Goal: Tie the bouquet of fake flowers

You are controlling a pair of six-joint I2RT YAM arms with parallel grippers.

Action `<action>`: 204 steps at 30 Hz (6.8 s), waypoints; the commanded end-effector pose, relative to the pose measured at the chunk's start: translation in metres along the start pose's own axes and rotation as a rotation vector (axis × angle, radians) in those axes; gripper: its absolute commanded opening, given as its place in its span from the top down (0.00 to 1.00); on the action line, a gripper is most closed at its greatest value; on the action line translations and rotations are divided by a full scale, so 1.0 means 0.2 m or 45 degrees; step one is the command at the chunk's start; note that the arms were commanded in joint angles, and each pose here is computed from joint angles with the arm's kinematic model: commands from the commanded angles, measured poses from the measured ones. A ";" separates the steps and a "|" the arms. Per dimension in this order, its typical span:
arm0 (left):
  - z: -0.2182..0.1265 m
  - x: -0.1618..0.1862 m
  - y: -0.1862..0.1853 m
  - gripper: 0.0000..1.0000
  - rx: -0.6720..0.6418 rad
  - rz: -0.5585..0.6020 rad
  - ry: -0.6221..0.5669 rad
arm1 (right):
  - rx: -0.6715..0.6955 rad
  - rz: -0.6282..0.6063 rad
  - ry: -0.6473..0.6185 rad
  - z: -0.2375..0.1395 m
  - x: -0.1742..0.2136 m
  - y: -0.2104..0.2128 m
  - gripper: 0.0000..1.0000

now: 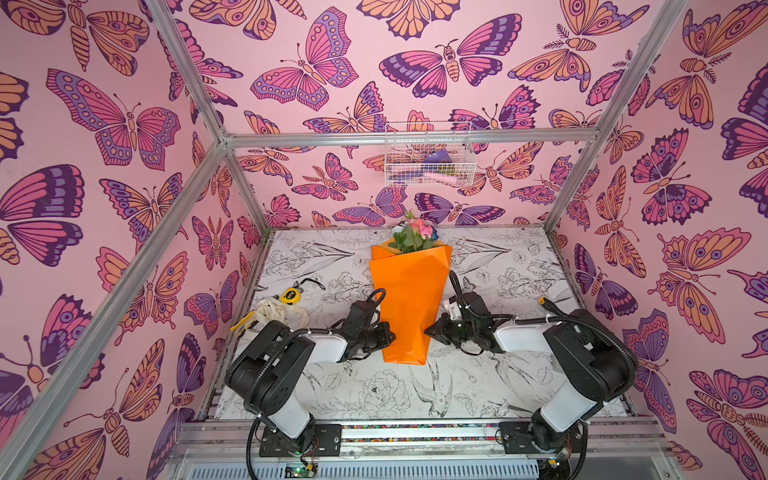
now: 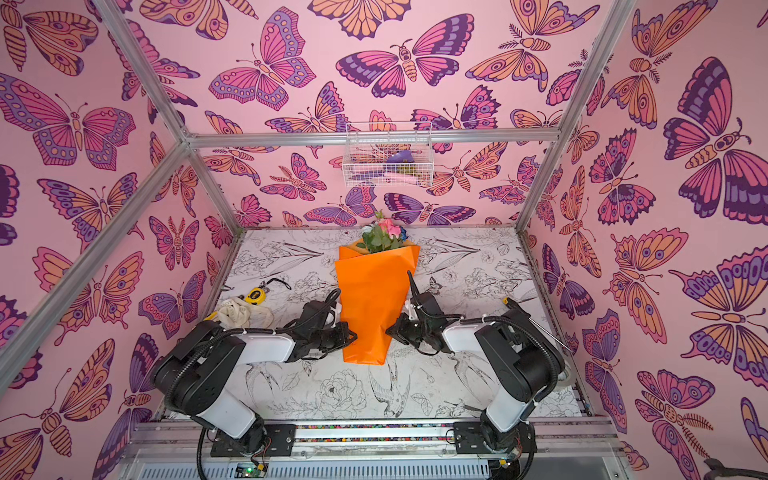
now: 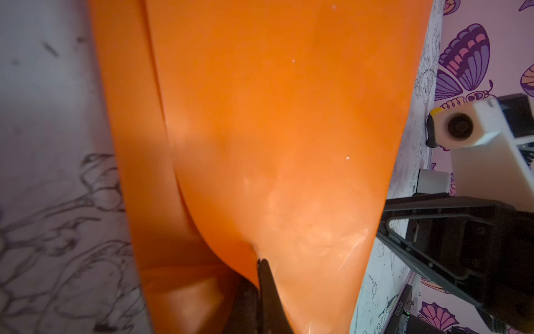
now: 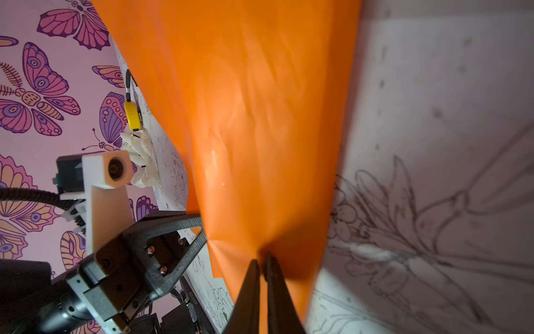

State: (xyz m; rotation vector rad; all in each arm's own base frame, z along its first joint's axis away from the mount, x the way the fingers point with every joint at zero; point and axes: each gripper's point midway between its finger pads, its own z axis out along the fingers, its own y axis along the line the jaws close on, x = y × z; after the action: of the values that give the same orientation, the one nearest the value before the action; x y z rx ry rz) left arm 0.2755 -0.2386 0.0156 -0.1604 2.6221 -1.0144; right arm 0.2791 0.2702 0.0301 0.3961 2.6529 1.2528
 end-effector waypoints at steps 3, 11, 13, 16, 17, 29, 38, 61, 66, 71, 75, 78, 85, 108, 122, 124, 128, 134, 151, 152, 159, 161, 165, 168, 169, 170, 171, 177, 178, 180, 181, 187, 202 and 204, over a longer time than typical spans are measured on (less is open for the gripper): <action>0.01 0.22 0.27 1.00 -0.231 -0.101 0.178 | 0.076 0.096 0.021 0.05 0.02 -0.13 0.92; 0.01 0.22 0.26 1.00 -0.222 -0.099 0.181 | 0.115 -0.051 -0.113 -0.16 -0.04 0.00 0.87; 0.01 0.22 0.26 1.00 -0.223 -0.098 0.181 | 0.161 -0.152 -0.167 -0.26 -0.05 0.07 0.82; 0.01 0.23 0.26 1.00 -0.226 -0.100 0.182 | 0.190 -0.295 -0.227 -0.36 -0.04 0.20 0.74; 0.01 0.23 0.27 1.00 -0.227 -0.099 0.184 | 0.182 -0.331 -0.237 -0.37 -0.03 0.24 0.72; 0.02 0.24 0.27 1.00 -0.225 -0.100 0.206 | -0.030 -0.331 -0.047 0.04 0.05 0.44 0.71; 0.03 0.25 0.28 1.00 -0.234 -0.106 0.214 | -0.016 -0.289 0.047 0.22 0.06 0.39 0.73; 0.00 0.25 0.33 1.00 -0.282 -0.146 0.189 | 0.163 0.084 -0.014 0.04 -0.02 -0.28 0.77; 0.00 0.25 0.34 1.00 -0.287 -0.152 0.185 | 0.149 0.100 -0.035 0.00 -0.09 -0.32 0.77; 0.00 0.25 0.34 1.00 -0.288 -0.151 0.182 | 0.162 0.129 -0.046 -0.02 -0.15 -0.37 0.79; 0.00 0.25 0.34 1.00 -0.288 -0.154 0.190 | 0.226 0.116 -0.063 -0.03 -0.18 -0.39 0.80; 0.00 0.25 0.34 1.00 -0.285 -0.150 0.192 | 0.252 0.099 -0.097 -0.06 -0.25 -0.39 0.80; 0.01 0.26 0.34 1.00 -0.281 -0.148 0.209 | 0.243 0.068 -0.209 -0.13 -0.54 -0.36 0.81; 0.02 0.27 0.33 1.00 -0.262 -0.142 0.224 | 0.046 -0.146 -0.197 -0.07 -0.50 0.10 0.83; 0.01 0.28 0.35 1.00 -0.274 -0.152 0.228 | 0.215 0.014 -0.264 -0.01 -0.78 -0.26 0.84; 0.01 0.28 0.34 1.00 -0.272 -0.153 0.228 | 0.231 0.039 -0.266 -0.01 -0.82 -0.29 0.84; 0.01 0.27 0.31 1.00 -0.247 -0.151 0.219 | 0.244 0.061 -0.299 -0.08 -0.87 -0.31 0.84; -0.01 0.21 0.21 0.91 -0.172 -0.132 0.196 | 0.235 -0.020 -0.329 -0.23 -0.85 -0.19 0.75; -0.33 0.08 0.01 0.38 -0.180 -0.125 0.037 | 0.241 -0.097 -0.324 -0.39 -0.54 -0.13 0.47; -0.36 0.08 0.03 0.34 -0.224 -0.132 0.033 | 0.226 -0.119 -0.330 -0.41 -0.52 -0.10 0.44; -0.54 -0.05 0.05 0.11 -0.332 -0.064 -0.142 | 0.228 -0.162 -0.271 -0.31 -0.39 -0.08 0.36; -0.54 -0.12 0.03 0.03 -0.325 -0.030 -0.177 | 0.214 -0.181 -0.258 -0.28 -0.37 -0.05 0.36; -0.49 -0.25 -0.09 0.00 -0.227 0.034 -0.211 | 0.252 -0.208 -0.208 -0.18 -0.33 -0.05 0.36; -0.41 -0.30 -0.12 0.01 -0.206 0.061 -0.187 | 0.274 -0.227 -0.183 -0.13 -0.32 -0.04 0.36; -0.39 -0.32 -0.12 0.01 -0.208 0.074 -0.182 | 0.275 -0.233 -0.177 -0.12 -0.31 -0.03 0.36; -0.37 -0.33 -0.11 0.01 -0.224 0.081 -0.172 | 0.278 -0.235 -0.172 -0.11 -0.31 -0.03 0.36; -0.35 -0.34 -0.09 0.01 -0.236 0.080 -0.160 | 0.282 -0.237 -0.170 -0.09 -0.31 -0.03 0.36; -0.19 -0.38 0.01 0.01 -0.276 0.032 -0.058 | 0.254 -0.229 -0.155 -0.04 -0.30 -0.02 0.36; -0.17 -0.38 0.01 0.04 -0.267 0.026 -0.046 | 0.248 -0.225 -0.150 -0.04 -0.30 -0.02 0.36; -0.12 -0.38 0.03 0.13 -0.257 0.012 -0.021 | 0.232 -0.225 -0.152 -0.02 -0.31 -0.02 0.36; -0.11 -0.38 0.04 0.18 -0.258 0.004 -0.015 | 0.225 -0.222 -0.150 -0.01 -0.31 -0.02 0.35; -0.05 -0.36 0.10 0.50 -0.256 -0.028 0.008 | 0.142 -0.238 -0.140 0.08 -0.35 0.02 0.35; 0.05 -0.34 0.14 0.94 -0.232 -0.075 0.062 | 0.115 -0.264 -0.109 0.29 -0.49 0.07 0.53; 0.05 -0.34 0.13 0.91 -0.221 -0.078 0.060 | 0.145 -0.252 -0.108 0.29 -0.51 0.04 0.63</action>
State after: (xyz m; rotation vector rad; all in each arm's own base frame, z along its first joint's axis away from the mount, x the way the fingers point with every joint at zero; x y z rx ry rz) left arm 0.3488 -0.2107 0.0195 -0.2431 2.7198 -0.8131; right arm 0.4001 0.2942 0.0315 0.1559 2.5269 1.0827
